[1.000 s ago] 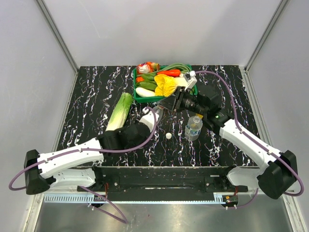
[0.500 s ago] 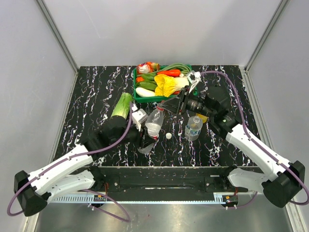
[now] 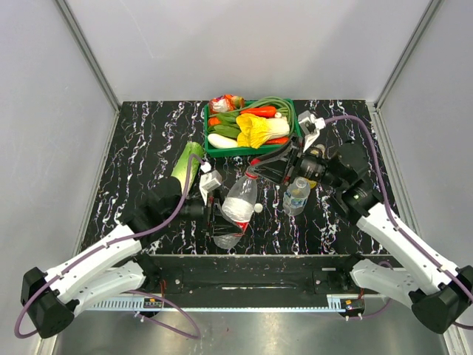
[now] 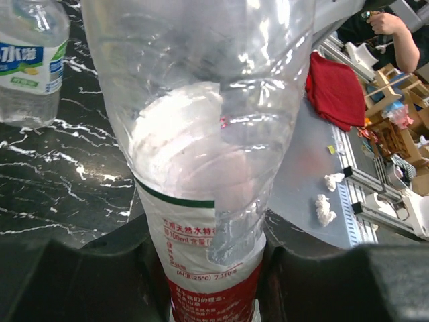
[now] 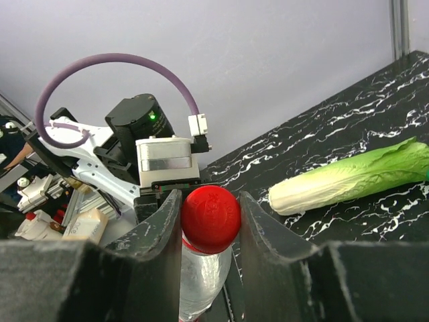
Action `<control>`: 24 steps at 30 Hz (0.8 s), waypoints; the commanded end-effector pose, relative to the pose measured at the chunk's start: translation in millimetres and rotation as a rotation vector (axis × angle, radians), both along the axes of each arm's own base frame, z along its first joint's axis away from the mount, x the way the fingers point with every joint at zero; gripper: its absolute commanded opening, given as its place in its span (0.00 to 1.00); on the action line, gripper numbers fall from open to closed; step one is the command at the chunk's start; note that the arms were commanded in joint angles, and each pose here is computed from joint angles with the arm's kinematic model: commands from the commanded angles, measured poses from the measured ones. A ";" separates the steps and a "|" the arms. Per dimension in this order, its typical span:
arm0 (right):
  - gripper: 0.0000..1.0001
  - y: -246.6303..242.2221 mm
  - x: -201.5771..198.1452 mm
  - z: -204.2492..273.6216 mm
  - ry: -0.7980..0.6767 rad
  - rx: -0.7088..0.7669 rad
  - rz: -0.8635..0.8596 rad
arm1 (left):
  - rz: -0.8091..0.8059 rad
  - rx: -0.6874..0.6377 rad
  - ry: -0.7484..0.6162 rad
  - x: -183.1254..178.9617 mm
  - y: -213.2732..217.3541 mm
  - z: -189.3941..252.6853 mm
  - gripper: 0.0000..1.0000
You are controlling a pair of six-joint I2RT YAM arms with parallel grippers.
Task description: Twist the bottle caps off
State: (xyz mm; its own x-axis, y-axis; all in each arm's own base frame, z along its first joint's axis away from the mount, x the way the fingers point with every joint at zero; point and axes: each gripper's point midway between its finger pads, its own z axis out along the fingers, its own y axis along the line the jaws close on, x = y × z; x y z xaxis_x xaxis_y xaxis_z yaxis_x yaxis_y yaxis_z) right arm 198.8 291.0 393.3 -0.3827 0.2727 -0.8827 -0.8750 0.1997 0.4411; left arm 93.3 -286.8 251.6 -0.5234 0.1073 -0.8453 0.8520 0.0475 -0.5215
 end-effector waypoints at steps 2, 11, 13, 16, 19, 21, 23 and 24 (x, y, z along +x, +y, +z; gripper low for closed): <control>0.00 -15.3 -10.0 23.5 -0.122 0.064 -0.045 | -0.140 -0.143 -0.112 -18.7 -0.8 35.0 0.15; 0.00 -34.0 -7.2 28.0 -0.136 0.076 -0.162 | -0.069 -0.161 -0.101 -2.1 0.5 37.7 0.14; 0.00 -36.7 -3.3 24.3 -0.125 0.062 -0.189 | -0.020 -0.153 -0.091 7.0 2.5 34.9 0.11; 0.00 -37.2 3.1 16.6 -0.101 0.034 -0.217 | 0.083 -0.125 -0.067 27.5 7.8 28.1 0.10; 0.00 -35.9 10.5 6.8 -0.068 0.004 -0.237 | 0.172 -0.123 -0.035 46.6 16.8 23.4 0.09; 0.00 -35.7 19.7 -4.0 -0.028 -0.022 -0.269 | 0.221 -0.121 -0.010 57.2 22.9 19.9 0.08; 0.00 -34.9 29.7 -15.7 0.011 -0.050 -0.300 | 0.272 -0.122 0.015 67.3 30.3 18.2 0.07; 0.00 -33.9 33.3 -20.2 0.024 -0.062 -0.307 | 0.299 -0.123 0.030 72.3 34.2 16.6 0.07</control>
